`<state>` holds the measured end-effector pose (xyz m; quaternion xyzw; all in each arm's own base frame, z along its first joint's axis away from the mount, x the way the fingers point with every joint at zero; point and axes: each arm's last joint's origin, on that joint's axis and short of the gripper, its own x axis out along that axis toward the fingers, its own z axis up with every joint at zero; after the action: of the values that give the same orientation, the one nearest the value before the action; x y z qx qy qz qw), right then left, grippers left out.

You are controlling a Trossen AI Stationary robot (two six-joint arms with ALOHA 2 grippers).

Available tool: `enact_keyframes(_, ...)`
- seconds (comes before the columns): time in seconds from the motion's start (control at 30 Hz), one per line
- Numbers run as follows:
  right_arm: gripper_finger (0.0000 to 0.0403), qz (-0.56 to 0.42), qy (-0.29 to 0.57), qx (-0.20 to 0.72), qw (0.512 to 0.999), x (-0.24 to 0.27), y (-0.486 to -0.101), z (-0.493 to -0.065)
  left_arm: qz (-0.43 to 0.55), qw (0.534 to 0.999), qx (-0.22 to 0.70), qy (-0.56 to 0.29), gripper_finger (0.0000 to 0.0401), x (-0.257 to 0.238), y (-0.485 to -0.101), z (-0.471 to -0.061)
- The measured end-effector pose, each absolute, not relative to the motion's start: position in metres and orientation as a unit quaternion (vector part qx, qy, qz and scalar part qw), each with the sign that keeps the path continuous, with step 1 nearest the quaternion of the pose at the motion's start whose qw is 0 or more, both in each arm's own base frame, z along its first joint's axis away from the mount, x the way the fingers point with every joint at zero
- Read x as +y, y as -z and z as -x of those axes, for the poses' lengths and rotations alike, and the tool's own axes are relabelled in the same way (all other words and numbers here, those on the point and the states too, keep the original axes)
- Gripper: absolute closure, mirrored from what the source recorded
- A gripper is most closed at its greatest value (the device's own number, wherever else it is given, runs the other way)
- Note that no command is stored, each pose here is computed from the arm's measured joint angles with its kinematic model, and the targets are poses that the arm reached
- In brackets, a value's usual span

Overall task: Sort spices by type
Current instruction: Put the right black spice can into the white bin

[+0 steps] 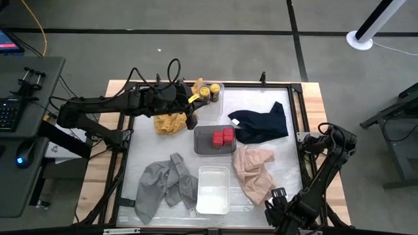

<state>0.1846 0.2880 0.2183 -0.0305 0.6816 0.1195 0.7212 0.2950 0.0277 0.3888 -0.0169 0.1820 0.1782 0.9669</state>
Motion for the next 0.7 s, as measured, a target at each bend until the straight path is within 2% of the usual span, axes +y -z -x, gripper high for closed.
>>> enact_keyframes(0.7, 0.0155, 0.03, -0.129, 0.684, 0.718, 0.2906, -0.2141, -0.1858, -0.009, 0.967, 0.189, -0.173, 0.0401, 0.0277, -0.3884, -0.2949)
